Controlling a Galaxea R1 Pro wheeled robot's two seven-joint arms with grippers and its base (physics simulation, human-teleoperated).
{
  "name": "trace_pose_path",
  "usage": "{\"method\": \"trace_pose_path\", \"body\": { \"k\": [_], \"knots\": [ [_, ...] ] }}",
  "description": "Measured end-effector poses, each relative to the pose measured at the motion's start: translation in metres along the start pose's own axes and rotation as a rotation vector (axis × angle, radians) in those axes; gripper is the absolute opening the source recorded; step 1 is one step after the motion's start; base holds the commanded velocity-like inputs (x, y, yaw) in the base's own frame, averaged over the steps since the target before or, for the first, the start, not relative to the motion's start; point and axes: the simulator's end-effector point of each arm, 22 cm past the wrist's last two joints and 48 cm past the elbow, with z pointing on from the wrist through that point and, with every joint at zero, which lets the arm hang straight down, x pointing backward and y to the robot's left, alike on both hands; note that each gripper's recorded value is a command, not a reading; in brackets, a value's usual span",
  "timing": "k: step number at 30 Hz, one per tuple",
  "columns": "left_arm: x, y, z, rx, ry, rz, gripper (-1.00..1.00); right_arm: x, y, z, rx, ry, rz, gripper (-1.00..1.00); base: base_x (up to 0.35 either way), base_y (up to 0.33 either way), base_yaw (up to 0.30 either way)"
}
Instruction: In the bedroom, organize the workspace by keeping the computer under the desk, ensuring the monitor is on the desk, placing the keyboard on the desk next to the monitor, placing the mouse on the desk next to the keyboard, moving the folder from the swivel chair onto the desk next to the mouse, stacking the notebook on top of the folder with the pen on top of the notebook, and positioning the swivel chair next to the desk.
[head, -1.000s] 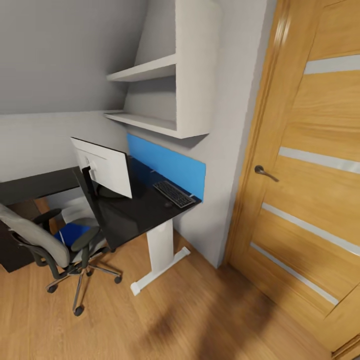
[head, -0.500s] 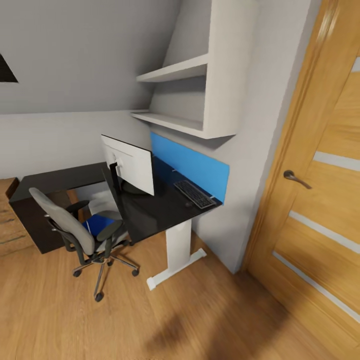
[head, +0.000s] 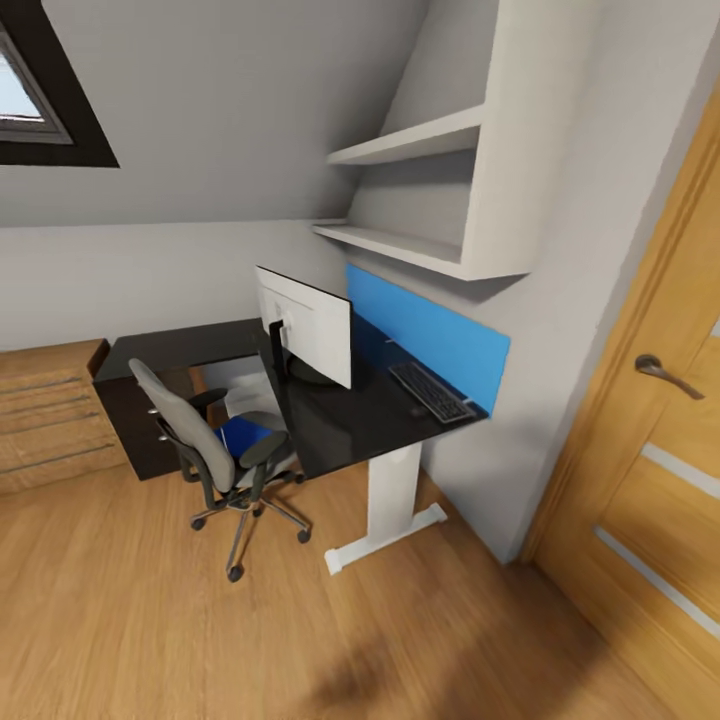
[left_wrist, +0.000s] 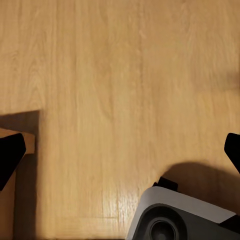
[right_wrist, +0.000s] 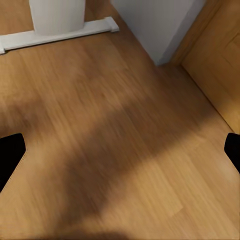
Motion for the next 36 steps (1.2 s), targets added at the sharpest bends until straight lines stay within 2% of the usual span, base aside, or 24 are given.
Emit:
{"method": "trace_pose_path", "body": {
  "k": [36],
  "knots": [
    [0.0050, 0.0010, -0.0004, -0.002, 0.012, 0.005, 1.00, 0.0067, 0.0008, -0.0017, -0.003, 0.018, -0.004, 1.00, 0.000, 0.000, 0.279]
  ]
}}
